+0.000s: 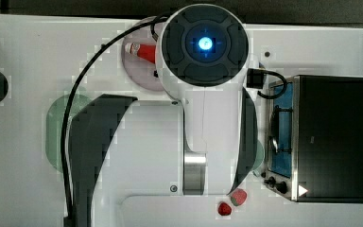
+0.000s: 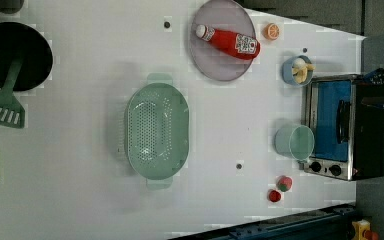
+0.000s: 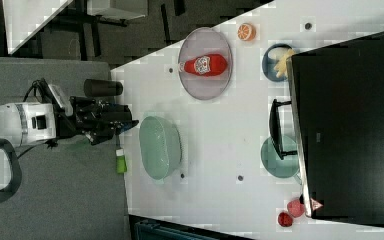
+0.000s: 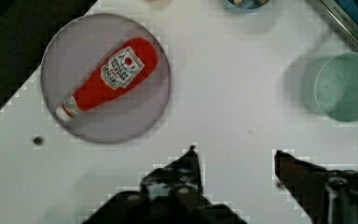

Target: Drag strainer left to right.

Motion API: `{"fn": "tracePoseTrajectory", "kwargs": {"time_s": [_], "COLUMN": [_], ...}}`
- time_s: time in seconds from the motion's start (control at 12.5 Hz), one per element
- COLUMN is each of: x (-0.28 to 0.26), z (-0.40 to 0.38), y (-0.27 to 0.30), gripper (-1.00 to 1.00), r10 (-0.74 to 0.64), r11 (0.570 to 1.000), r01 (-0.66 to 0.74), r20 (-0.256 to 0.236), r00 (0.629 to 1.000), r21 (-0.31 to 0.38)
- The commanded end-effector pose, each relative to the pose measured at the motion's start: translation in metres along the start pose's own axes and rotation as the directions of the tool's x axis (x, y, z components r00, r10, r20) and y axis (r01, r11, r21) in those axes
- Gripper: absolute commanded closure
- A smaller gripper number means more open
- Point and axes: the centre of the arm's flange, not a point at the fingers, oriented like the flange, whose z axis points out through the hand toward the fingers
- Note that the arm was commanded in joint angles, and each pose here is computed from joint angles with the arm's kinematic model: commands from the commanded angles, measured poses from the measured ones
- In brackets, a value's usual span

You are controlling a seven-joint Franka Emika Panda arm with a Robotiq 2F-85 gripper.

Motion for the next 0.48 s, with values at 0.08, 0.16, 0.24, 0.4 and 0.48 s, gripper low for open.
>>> {"fn": "tracePoseTrajectory", "kwargs": {"time_s": [0.08, 0.16, 0.24, 0.4, 0.48], "x": [-0.087, -0.089, -0.094, -0.118, -0.134], "z": [-0.059, -0.059, -0.059, -0.054, -0.049], "y": [0.106, 0.103, 0.097, 0.068, 0.047], "gripper": [-0.59, -0.81, -0.99, -1.0, -1.0], "r10": [0.052, 0.046, 0.031, -0.034, -0.079], "r11": [0.998, 0.999, 0.999, 0.999, 0.997], "r01": [-0.052, -0.046, -0.032, 0.034, 0.079], "r20": [-0.013, -0.016, -0.02, -0.022, -0.027], "r00": [0.999, 0.999, 0.999, 0.999, 0.996], "r21": [-0.023, -0.02, -0.019, -0.007, -0.003]}}
